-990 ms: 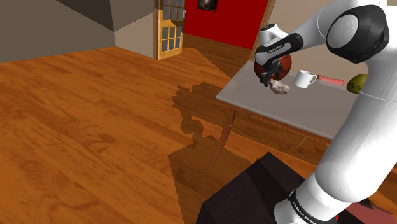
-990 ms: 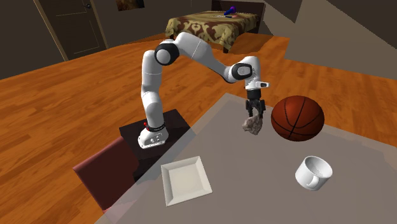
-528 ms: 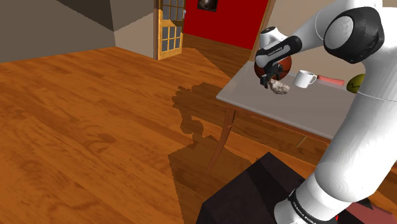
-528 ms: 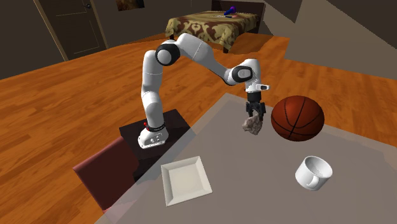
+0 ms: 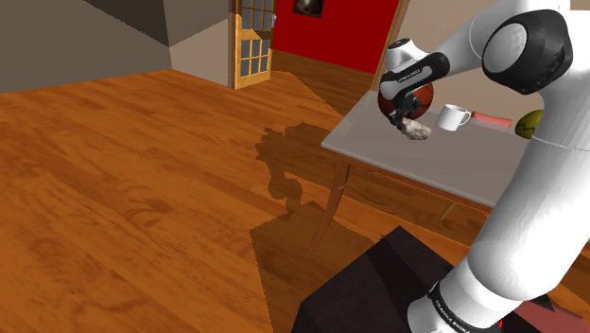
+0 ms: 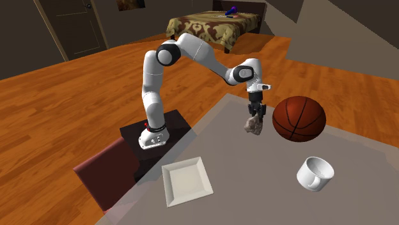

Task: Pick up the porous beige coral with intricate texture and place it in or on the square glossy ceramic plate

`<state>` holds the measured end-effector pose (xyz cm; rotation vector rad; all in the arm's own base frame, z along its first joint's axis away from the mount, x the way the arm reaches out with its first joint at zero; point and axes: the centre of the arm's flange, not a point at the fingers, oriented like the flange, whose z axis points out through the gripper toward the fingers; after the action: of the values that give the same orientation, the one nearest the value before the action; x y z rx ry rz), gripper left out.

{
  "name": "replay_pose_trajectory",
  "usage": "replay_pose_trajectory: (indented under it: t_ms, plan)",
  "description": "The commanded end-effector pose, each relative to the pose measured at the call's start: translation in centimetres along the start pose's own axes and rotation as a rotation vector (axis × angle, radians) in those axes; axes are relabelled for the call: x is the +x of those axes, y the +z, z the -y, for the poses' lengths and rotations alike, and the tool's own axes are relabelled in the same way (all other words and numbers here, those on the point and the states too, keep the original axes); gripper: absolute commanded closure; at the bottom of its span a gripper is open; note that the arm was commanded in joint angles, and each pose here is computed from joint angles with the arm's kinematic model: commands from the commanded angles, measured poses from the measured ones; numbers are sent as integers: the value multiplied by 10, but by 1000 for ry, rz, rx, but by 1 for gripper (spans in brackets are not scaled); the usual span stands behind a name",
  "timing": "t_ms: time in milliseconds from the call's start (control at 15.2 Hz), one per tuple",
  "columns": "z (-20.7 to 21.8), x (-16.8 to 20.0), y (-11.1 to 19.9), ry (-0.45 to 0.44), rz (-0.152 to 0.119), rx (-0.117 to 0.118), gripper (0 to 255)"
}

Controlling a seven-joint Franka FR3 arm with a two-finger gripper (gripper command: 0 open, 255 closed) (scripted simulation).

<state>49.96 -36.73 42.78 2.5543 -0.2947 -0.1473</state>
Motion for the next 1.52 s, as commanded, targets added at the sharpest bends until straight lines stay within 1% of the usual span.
replay_pose_trajectory:
  t_ms: [0,198,1320,1386,1452]
  plan:
    - [2,-1,3,-2,7,3,255]
    - [2,0,4,-1,7,3,255]
    - [-47,-4,-72,-1,7,3,255]
    - [-47,-4,-72,-1,7,3,255]
    - [-52,-16,-69,-1,7,3,255]
